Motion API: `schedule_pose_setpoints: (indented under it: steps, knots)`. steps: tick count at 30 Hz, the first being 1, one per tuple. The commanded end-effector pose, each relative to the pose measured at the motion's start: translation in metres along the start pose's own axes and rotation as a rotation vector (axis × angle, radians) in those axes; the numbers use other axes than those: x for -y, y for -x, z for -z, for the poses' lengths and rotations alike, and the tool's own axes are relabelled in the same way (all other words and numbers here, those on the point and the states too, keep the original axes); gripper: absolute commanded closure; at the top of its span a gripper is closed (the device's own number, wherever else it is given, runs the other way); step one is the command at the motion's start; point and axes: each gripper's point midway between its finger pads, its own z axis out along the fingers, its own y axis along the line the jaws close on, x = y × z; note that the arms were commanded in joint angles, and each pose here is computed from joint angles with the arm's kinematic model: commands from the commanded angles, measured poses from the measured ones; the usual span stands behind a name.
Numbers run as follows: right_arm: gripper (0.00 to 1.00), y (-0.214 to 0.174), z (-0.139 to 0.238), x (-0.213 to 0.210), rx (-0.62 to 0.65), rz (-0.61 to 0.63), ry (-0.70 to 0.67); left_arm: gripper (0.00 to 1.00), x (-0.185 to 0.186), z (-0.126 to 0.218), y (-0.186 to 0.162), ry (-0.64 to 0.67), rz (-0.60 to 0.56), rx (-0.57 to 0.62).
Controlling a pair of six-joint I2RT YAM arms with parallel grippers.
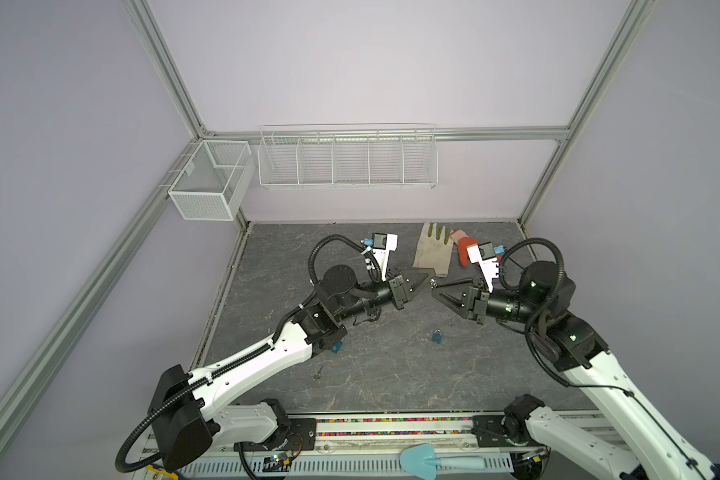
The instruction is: Unlock with the key
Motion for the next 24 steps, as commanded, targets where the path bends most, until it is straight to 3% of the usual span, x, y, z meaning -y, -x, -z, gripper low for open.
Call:
schedule_pose_setpoints:
  steps: [1, 7, 24]
  knots:
    - [0.67, 0.007, -0.001, -0.004, 0.033, -0.004, 0.038, 1.0, 0.009, 0.003, 0.013, -0.033, 0.005, 0.056]
    - [0.68, 0.018, 0.002, -0.009, 0.095, 0.011, 0.057, 1.0, 0.008, 0.006, 0.015, -0.022, -0.001, 0.066]
    - [0.78, 0.015, -0.004, -0.002, 0.085, -0.053, 0.064, 1.0, 0.01, 0.007, 0.02, -0.022, -0.005, 0.095]
